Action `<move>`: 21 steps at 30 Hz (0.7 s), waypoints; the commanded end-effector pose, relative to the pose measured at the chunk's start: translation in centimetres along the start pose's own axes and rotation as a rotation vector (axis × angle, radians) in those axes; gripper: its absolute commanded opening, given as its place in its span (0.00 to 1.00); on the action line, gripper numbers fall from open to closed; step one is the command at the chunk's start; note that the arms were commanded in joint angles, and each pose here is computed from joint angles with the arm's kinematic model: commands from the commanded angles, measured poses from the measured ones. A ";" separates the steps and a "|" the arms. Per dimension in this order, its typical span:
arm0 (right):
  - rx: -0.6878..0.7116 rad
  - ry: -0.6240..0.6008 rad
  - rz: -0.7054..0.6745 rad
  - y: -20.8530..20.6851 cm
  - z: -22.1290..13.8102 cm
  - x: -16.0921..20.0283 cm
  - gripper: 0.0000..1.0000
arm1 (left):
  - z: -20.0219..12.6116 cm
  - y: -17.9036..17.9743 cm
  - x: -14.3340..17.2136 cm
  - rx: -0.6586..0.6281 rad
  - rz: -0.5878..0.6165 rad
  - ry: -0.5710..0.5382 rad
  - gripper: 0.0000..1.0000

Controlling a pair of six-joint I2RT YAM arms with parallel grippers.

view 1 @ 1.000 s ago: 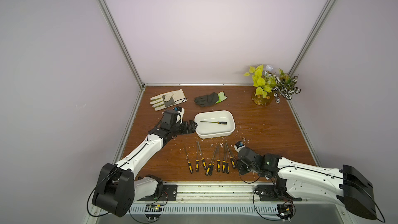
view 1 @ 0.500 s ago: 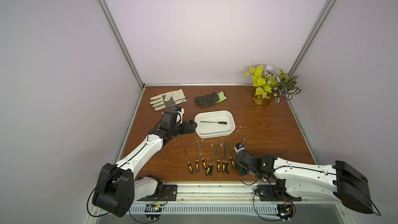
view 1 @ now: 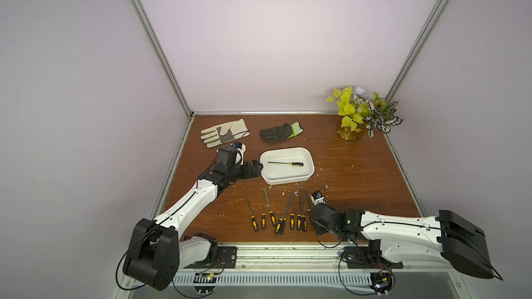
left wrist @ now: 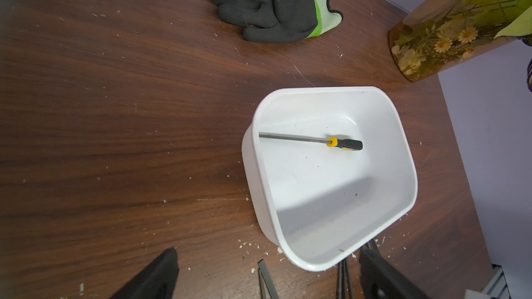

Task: Put the file tool into the storage box
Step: Pick up the file tool from the center of the board.

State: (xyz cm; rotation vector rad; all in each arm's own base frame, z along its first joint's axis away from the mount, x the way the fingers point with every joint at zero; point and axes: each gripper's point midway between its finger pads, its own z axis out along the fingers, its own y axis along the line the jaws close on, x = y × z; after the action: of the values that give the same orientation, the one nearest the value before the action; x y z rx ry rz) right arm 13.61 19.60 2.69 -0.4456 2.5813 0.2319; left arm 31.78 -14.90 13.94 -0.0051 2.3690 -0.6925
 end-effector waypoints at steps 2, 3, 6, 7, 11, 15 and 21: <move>-0.001 -0.036 0.057 -1.2 -0.9 0.2 0.02 | -1.9 -2.0 -2.4 -0.001 0.078 -0.084 1.00; -0.002 -0.059 0.074 -1.4 -1.3 -0.2 0.02 | -2.3 -2.8 -3.0 0.019 0.090 -0.101 1.00; 0.005 -0.140 0.131 -2.2 -2.3 -1.5 0.00 | -3.3 -5.3 -5.3 0.110 0.109 -0.153 1.00; 0.001 -0.166 0.145 -2.3 -2.5 -1.9 0.00 | -3.5 -6.1 -6.2 0.136 0.108 -0.171 1.00; -0.016 -0.217 0.163 -2.1 -3.1 -3.3 0.00 | -3.8 -8.5 -9.3 0.213 0.092 -0.229 1.00; -0.006 -0.267 0.157 -1.9 -4.3 -5.6 0.00 | -3.4 -10.0 -11.3 0.256 0.122 -0.246 1.00; 0.028 -0.336 0.159 -2.4 -6.4 -9.3 0.00 | -2.1 -8.1 -11.7 0.147 0.229 -0.237 1.00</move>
State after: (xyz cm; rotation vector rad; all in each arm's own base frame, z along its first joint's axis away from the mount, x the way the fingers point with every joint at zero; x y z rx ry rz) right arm 17.67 18.15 9.74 -0.1806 2.3661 0.3202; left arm 38.09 -19.26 26.31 0.1757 2.0560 -0.7880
